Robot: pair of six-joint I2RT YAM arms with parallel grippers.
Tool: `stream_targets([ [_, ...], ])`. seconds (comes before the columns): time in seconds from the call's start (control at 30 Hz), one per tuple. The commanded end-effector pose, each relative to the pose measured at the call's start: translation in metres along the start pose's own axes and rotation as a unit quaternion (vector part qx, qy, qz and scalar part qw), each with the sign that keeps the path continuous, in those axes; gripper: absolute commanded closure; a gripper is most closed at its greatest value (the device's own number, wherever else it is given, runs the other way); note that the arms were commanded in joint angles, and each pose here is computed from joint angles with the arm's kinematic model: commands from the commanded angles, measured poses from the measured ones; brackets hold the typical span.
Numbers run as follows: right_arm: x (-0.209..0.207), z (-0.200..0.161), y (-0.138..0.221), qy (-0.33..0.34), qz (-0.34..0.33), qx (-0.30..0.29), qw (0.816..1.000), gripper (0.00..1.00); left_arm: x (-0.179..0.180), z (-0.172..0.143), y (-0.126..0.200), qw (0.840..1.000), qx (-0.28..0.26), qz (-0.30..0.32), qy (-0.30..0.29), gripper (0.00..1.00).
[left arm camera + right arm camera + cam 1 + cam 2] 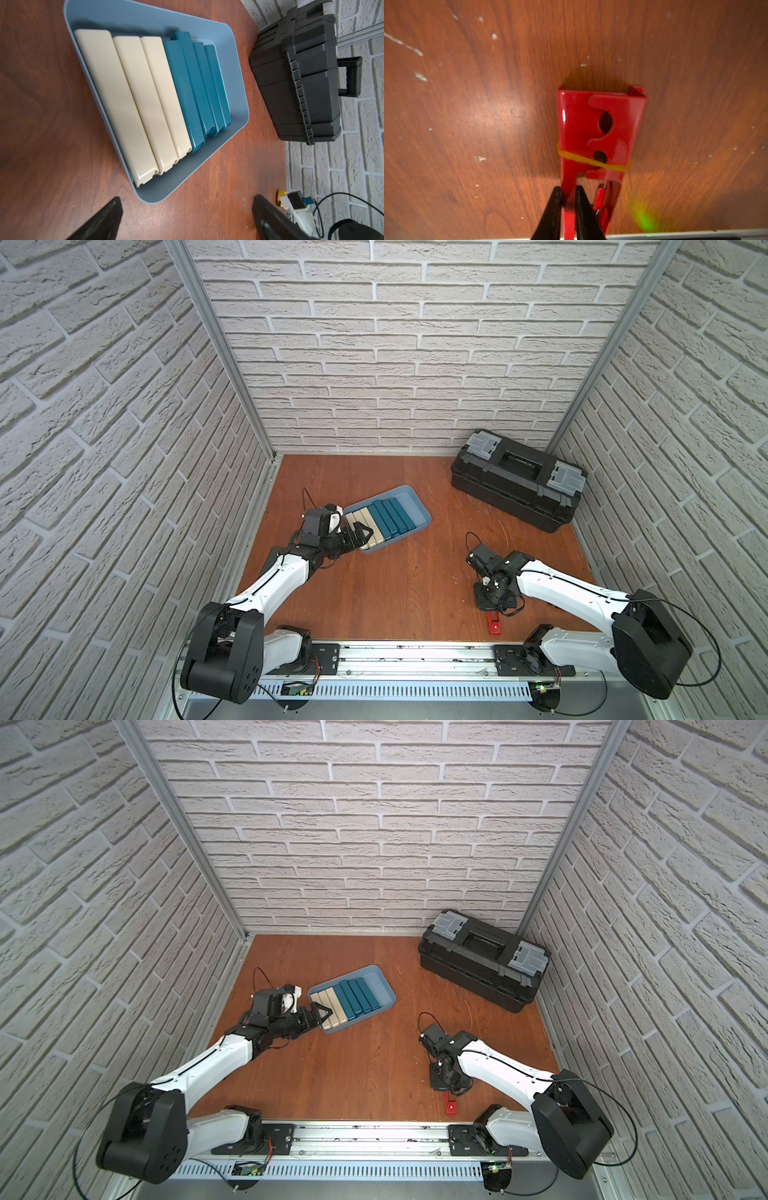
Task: Put the pruning pliers into the storage box
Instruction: Pick up the pruning pliers from the center of the board.
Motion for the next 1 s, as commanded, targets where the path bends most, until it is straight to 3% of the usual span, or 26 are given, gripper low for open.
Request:
stream_targets([
  [0.0, 0.006, 0.004, 0.004, 0.007, 0.006, -0.007, 1.0, 0.85, -0.001, -0.002, -0.002, 1.0, 0.001, -0.006, -0.013, 0.02],
  [0.53, 0.017, 0.011, 0.005, 0.023, 0.015, -0.007, 1.0, 0.97, 0.001, -0.005, 0.001, 1.0, 0.0, -0.001, -0.011, 0.02],
  [0.97, 0.052, 0.049, 0.059, 0.076, 0.047, -0.063, 0.994, 0.97, 0.005, -0.007, -0.002, 1.0, 0.002, 0.007, -0.006, 0.02],
])
Point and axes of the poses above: each gripper's point midway between its finger pads, its own y axis back along the fingers, its own x axis along the line the jaws close on, z = x × y, the point moved 4 cm from there along y, back along the fingers, and after that the axes turned 11 degrees about -y, right-handed, at the moved point
